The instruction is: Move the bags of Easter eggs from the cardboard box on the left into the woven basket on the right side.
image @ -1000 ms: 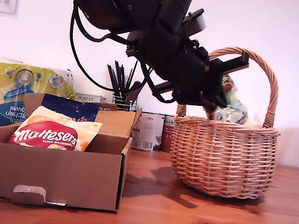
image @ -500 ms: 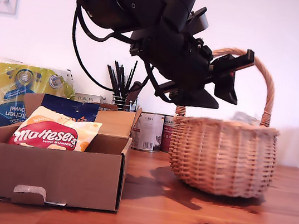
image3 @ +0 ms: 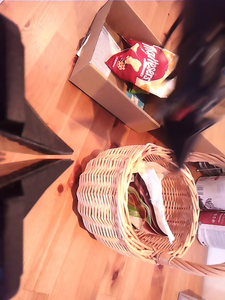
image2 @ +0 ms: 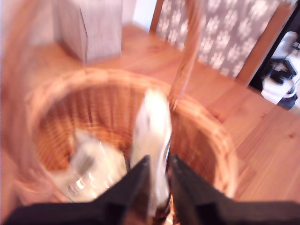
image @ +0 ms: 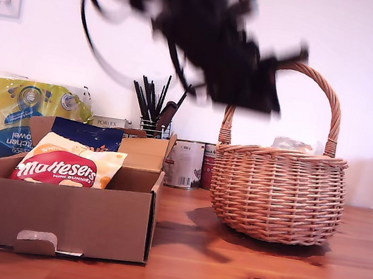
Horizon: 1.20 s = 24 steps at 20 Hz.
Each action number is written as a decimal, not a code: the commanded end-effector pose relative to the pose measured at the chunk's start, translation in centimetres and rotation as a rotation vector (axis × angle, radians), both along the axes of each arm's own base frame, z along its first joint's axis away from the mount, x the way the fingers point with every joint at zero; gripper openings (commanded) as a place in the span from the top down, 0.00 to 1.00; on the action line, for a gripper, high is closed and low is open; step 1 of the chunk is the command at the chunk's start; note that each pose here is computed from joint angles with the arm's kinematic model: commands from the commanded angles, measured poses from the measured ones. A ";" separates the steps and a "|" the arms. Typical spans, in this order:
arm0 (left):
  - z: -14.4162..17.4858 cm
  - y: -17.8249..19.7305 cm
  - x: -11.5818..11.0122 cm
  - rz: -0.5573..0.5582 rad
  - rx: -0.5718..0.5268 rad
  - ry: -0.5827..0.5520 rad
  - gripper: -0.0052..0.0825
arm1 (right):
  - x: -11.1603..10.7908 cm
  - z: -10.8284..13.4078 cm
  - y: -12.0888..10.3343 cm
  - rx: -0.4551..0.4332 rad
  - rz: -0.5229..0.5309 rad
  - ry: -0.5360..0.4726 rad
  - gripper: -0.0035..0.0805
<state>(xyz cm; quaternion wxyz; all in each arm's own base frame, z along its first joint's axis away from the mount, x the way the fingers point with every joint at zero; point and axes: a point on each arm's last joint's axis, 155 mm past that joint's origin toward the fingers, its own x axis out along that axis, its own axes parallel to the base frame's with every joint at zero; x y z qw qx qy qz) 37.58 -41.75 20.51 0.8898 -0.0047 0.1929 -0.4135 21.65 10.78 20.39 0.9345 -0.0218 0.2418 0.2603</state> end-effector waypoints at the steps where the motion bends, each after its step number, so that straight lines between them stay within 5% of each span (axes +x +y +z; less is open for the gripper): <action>1: 2.3 1.0 -0.7 -0.012 0.018 -0.036 0.96 | 0.0 0.7 0.2 -0.004 0.012 -0.023 0.97; 9: -0.2 8.4 -3.3 0.006 0.101 0.026 0.96 | 0.0 0.6 0.1 -0.017 0.015 -0.026 0.97; 15: -2.9 17.9 -5.3 0.040 0.072 0.034 0.96 | 0.0 0.6 0.1 -0.017 0.015 -0.026 0.97; 20: -3.2 25.2 -4.2 0.125 0.137 0.010 0.96 | 0.0 0.6 0.1 -0.016 0.015 -0.027 0.97; 24: -4.1 26.9 -4.0 0.184 0.125 0.079 0.96 | 0.0 0.6 0.1 -0.016 0.016 -0.028 0.97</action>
